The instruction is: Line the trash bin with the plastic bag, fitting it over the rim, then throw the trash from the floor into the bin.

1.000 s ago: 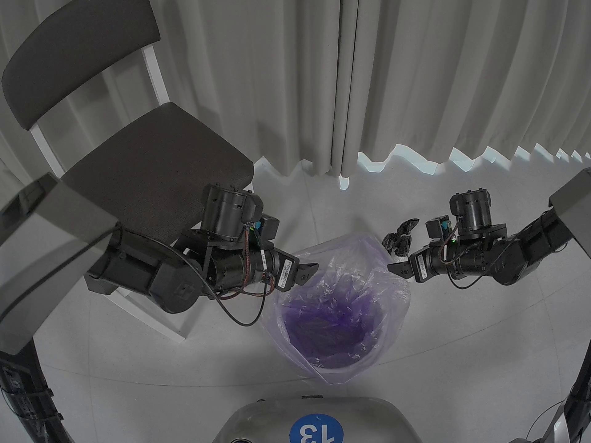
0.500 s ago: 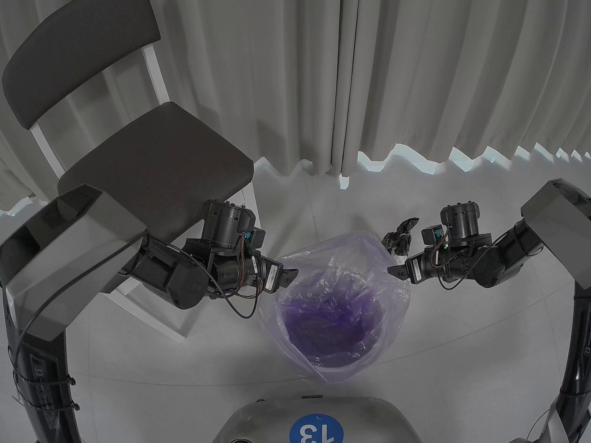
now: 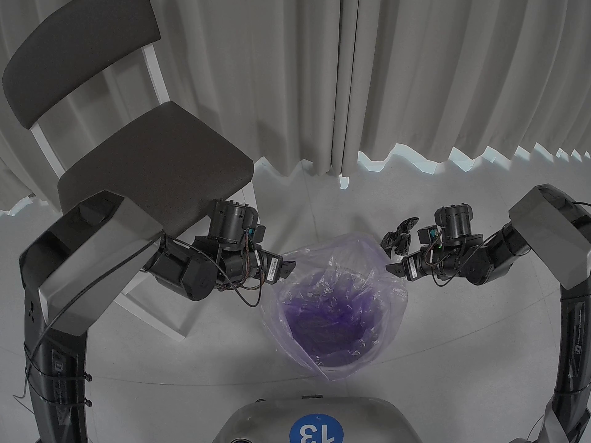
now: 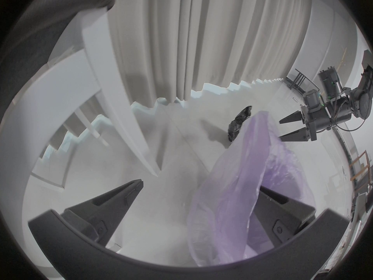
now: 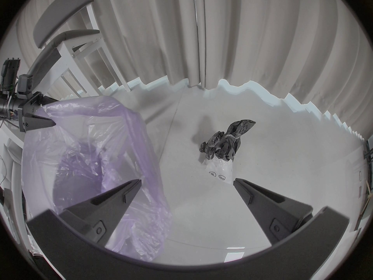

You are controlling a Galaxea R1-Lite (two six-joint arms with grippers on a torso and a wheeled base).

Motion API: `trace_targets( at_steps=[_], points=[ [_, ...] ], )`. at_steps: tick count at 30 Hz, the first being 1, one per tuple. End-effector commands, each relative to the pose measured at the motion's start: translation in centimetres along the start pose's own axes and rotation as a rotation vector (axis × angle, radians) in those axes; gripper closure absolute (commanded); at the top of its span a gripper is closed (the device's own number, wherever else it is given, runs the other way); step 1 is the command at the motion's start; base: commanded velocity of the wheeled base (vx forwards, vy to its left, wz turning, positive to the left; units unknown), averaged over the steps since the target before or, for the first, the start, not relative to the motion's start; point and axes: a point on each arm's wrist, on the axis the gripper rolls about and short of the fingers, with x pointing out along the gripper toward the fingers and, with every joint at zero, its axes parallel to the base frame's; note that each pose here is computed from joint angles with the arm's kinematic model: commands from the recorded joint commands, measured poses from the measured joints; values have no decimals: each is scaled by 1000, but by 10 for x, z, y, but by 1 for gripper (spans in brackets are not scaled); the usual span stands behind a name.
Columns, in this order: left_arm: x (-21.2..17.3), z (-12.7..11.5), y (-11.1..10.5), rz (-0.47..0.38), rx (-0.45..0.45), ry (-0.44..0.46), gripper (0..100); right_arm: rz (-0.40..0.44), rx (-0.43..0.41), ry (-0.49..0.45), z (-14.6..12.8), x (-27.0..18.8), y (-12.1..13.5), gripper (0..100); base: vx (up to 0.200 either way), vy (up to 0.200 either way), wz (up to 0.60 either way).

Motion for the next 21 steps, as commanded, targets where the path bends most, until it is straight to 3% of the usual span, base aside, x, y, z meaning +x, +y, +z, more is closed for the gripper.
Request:
trace_targets(
  at_steps=[1, 14, 19, 21],
  points=[
    [14, -12, 8, 14, -11, 30, 0, 1, 3, 21, -9, 14, -1, 0, 0, 0, 0],
    [45, -20, 10, 12, -67, 41, 0, 4, 10, 53, -22, 26, -2, 0, 0, 0, 0],
    [39, -14, 15, 20, -95, 28, 0, 4, 12, 42, -18, 23, -2, 0, 0, 0, 0],
    [28, -7, 16, 18, -102, 14, 0, 1, 8, 4, -4, 11, -3, 0, 0, 0, 0]
  ],
)
